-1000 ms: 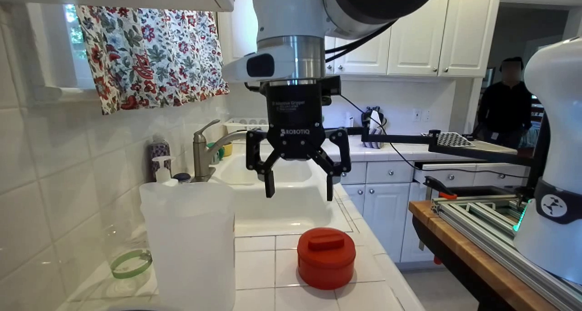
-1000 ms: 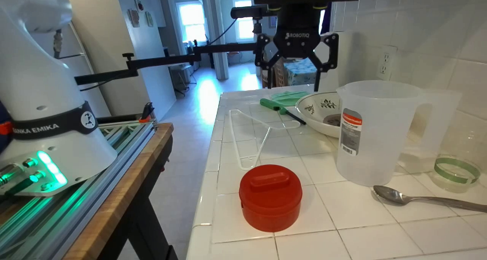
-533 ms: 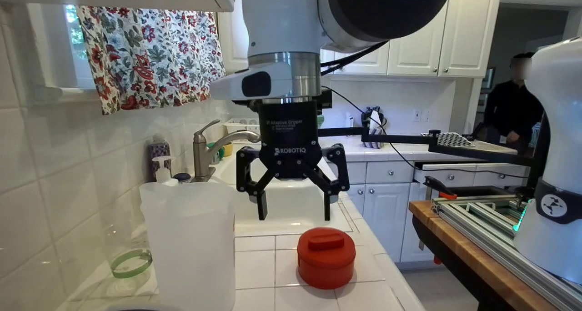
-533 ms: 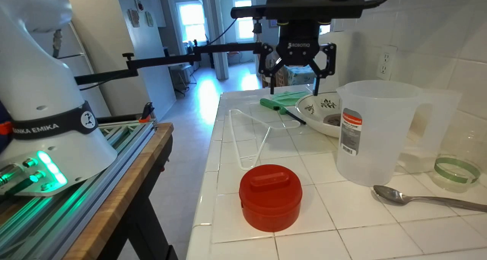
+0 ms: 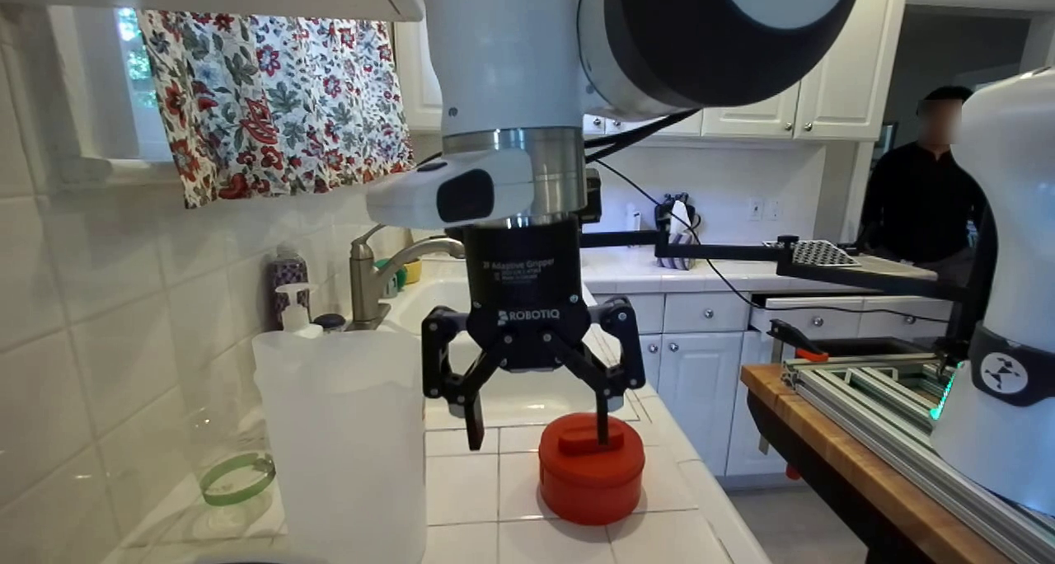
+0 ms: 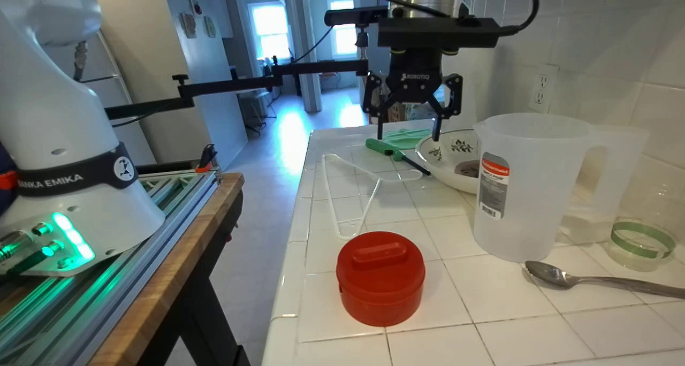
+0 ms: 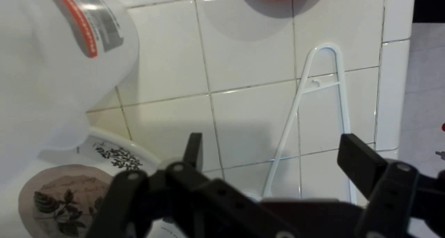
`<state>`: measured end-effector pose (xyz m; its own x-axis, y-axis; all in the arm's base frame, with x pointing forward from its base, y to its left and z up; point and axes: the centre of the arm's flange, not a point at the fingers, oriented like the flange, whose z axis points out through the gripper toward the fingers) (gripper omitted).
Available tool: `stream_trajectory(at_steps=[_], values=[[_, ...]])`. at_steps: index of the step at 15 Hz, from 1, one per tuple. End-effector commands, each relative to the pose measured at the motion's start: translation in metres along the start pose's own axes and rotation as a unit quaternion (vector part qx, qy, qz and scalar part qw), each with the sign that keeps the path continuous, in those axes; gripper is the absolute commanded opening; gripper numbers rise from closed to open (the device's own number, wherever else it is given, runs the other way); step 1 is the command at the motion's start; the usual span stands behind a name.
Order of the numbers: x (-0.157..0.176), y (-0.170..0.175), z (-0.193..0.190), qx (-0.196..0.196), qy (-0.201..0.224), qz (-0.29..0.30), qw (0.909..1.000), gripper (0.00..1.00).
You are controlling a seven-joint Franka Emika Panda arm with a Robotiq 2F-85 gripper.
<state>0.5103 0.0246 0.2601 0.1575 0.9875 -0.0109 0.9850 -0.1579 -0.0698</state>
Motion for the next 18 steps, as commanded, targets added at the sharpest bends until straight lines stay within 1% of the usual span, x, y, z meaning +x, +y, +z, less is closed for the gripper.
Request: stream_trajectory(at_steps=[1, 6, 7, 8, 12, 13, 15, 18], values=[[0.009, 0.008, 0.001, -0.005, 0.000, -0.041, 0.9991, 1.00], [0.023, 0.007, 0.010, 0.005, -0.012, -0.069, 0.9975, 1.00], [0.023, -0.001, 0.018, 0.012, -0.006, -0.039, 0.9992, 1.00], [0.024, -0.001, 0.019, 0.012, -0.008, -0.042, 0.9990, 1.00], [0.024, 0.000, 0.019, 0.011, -0.010, -0.046, 0.9988, 1.00], [0.015, -0.002, 0.020, 0.014, -0.011, -0.038, 0.9991, 1.00], [0.009, -0.006, 0.032, 0.026, -0.027, -0.040, 0.9985, 1.00], [0.011, -0.009, 0.049, 0.035, -0.038, -0.051, 0.9973, 1.00]])
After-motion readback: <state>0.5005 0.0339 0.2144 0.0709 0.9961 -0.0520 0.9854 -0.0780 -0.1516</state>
